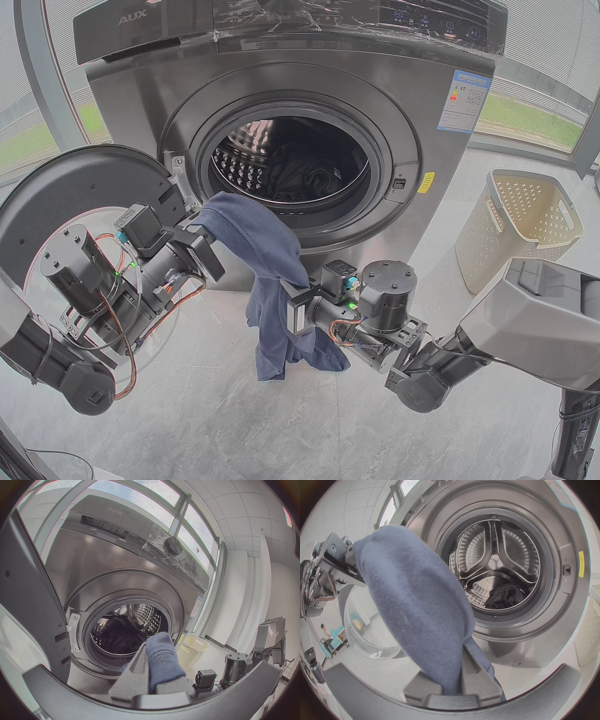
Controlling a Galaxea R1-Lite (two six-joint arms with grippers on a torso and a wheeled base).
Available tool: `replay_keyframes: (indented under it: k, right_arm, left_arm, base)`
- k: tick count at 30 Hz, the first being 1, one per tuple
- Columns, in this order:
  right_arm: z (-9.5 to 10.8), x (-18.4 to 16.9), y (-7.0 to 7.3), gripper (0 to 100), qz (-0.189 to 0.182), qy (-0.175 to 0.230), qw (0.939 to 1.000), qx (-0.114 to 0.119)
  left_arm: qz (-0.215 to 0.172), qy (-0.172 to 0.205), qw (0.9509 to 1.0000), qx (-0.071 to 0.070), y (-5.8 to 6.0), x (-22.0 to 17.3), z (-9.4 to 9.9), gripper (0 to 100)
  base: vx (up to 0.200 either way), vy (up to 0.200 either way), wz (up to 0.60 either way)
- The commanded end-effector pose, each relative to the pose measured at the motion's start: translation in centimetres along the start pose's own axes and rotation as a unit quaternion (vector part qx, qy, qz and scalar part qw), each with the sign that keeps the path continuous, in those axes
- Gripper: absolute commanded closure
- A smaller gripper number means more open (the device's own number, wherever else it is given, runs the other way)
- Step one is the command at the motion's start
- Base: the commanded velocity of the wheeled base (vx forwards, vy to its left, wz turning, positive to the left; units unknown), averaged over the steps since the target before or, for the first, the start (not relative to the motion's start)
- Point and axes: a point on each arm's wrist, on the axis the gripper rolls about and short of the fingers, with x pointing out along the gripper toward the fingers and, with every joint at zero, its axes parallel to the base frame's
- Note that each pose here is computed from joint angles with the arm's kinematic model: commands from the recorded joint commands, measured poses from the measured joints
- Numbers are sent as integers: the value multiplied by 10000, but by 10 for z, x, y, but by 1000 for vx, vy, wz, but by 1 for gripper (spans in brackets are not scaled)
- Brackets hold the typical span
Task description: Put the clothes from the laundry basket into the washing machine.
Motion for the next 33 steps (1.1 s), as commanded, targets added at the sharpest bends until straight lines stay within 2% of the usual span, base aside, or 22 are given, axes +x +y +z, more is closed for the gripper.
replay_keyframes:
  k: [1, 7, 12, 17, 18, 19, 20, 23, 30, 33]
  right_arm:
    - [13, -5, -7, 0, -82, -121, 9999, 3]
    - [1, 0, -29, 0, -342, 2, 9994, -32]
    - [-3, 0, -28, 0, -338, 71, 9994, -36]
    - [-4, 0, -15, 0, -186, 95, 9998, -35]
    - [-5, -1, -7, 0, -79, 116, 9999, -35]
    - [-5, -1, -7, 0, -79, 116, 9999, -35]
    - [-6, -1, 1, 0, 12, 129, 9999, -34]
    - [-6, -2, 13, 0, 160, 99, 9998, -27]
    - [-10, -11, 47, 0, 603, 124, 9981, -12]
    - [-12, -14, 55, 0, 709, 146, 9974, -5]
  left_arm:
    - [-32, 7, 10000, -13, -2, 0, 0, 100]
    - [-52, -29, 10000, -14, -3, 0, 1, 100]
    - [-37, -86, 10000, -13, -4, 3, 4, 100]
    - [13, -116, 9999, -9, -3, 4, 4, 100]
    - [18, -132, 9999, -5, -2, 5, 5, 100]
    - [18, -132, 9999, -5, -2, 5, 5, 100]
    - [94, -135, 9999, -4, -1, 6, 4, 100]
    - [188, -171, 9997, 4, 0, 8, 5, 100]
    - [218, -175, 9996, 9, 1, 8, 4, 100]
    - [243, -210, 9995, 13, 2, 10, 5, 100]
  base:
    - [0, 0, 0]
    - [0, 0, 0]
    - [0, 0, 0]
    - [0, 0, 0]
    - [0, 0, 0]
    - [0, 0, 0]
    - [0, 0, 0]
    - [0, 0, 0]
    - [0, 0, 0]
    - [0, 0, 0]
